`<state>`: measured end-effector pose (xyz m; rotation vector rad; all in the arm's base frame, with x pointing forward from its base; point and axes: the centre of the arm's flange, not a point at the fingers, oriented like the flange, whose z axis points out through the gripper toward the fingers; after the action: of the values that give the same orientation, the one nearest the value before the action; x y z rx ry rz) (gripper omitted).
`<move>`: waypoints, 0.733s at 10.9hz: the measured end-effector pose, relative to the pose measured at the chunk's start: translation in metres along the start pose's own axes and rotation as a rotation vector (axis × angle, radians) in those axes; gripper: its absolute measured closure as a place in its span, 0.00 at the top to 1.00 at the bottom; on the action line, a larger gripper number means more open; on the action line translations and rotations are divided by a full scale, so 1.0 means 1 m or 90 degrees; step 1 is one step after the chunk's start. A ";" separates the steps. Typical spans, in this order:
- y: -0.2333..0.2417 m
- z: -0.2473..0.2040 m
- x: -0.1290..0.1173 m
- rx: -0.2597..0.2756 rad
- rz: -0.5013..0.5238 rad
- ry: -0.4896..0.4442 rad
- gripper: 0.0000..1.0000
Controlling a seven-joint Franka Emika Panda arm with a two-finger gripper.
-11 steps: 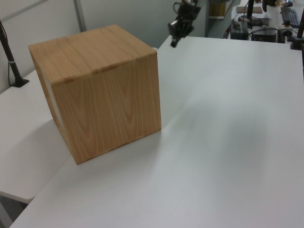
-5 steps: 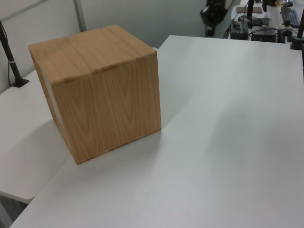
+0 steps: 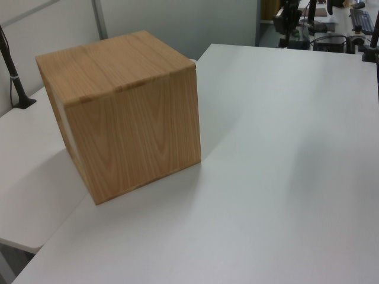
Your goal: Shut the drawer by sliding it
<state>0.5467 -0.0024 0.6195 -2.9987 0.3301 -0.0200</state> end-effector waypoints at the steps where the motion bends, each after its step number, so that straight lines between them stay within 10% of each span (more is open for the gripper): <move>1: 0.008 -0.002 -0.002 0.000 -0.038 0.001 0.00; 4: 0.027 -0.005 0.002 -0.001 -0.113 0.011 0.06; 8: 0.026 -0.001 0.005 -0.040 -0.133 0.014 0.64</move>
<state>0.5460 -0.0285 0.6175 -3.0824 0.0194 -0.0642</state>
